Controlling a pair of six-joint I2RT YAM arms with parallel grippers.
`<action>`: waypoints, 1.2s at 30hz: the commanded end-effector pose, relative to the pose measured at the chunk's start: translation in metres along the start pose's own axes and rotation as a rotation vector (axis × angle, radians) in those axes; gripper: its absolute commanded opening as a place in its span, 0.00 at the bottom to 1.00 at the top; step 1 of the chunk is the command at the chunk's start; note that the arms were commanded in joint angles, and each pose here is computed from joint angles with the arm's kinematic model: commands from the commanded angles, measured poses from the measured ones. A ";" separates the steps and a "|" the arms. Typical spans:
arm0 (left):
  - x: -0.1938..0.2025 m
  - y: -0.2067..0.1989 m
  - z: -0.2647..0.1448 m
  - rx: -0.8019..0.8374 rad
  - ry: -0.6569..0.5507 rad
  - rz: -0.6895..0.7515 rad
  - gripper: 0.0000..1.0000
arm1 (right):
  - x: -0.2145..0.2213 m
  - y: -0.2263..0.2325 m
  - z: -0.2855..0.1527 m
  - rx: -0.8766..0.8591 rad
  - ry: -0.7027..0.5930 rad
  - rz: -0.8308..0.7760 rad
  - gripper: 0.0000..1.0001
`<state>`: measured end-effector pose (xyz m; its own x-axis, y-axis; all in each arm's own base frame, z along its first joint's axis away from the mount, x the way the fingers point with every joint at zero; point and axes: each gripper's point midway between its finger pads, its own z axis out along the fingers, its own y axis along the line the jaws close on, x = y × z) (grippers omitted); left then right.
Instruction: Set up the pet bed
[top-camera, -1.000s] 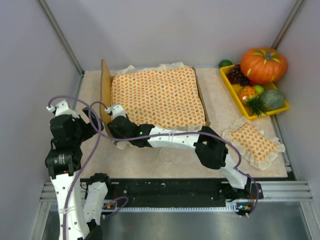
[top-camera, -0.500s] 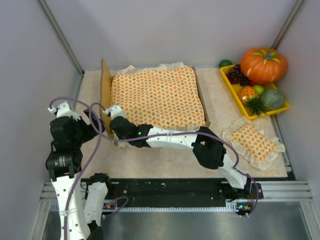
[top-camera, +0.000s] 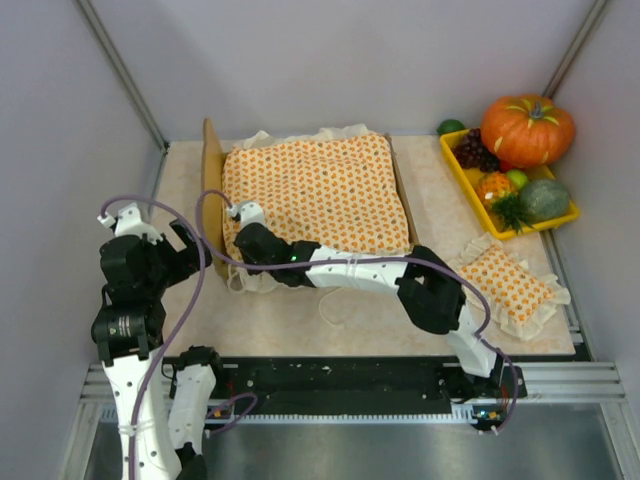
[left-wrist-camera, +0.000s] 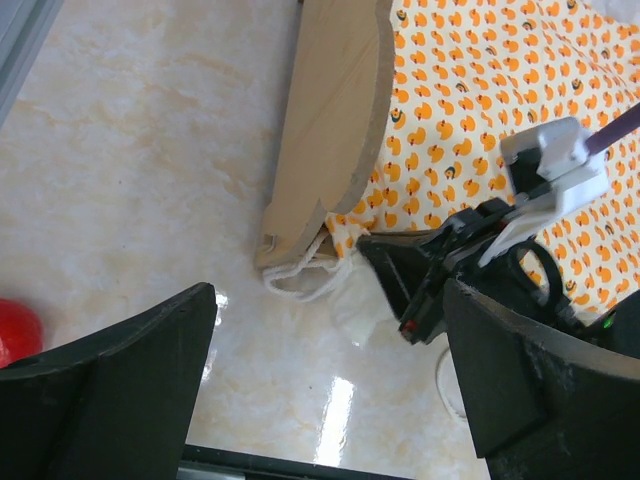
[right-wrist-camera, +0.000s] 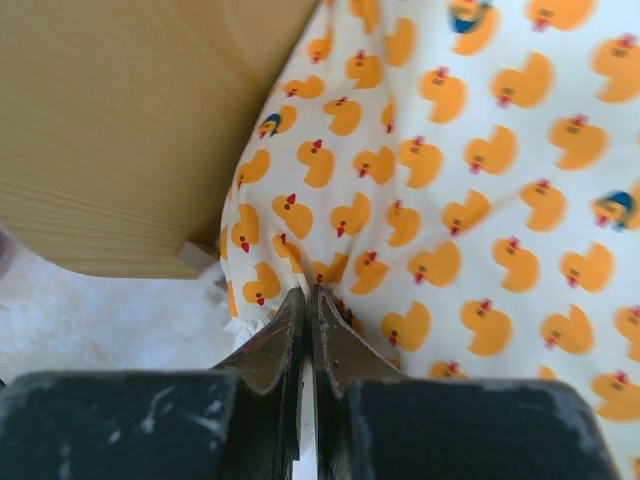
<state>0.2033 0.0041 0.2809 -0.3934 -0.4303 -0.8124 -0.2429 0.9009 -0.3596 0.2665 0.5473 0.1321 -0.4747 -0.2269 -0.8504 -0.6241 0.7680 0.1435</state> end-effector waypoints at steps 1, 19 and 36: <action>-0.020 -0.022 -0.008 0.112 -0.078 0.052 0.99 | -0.069 -0.020 -0.034 -0.071 -0.134 0.196 0.00; 0.063 -0.085 0.029 0.594 0.139 0.268 0.78 | -0.122 -0.068 -0.051 -0.160 -0.192 0.331 0.00; 0.119 -0.049 0.073 0.296 0.161 0.046 0.69 | -0.135 -0.091 -0.042 -0.150 -0.182 0.329 0.00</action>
<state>0.2123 -0.0888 0.1565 -0.6238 -0.2782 -0.7304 0.0785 0.9075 -0.4127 0.3517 0.4814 0.2019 -0.6163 0.0763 -0.7838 -0.5069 0.7233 0.4690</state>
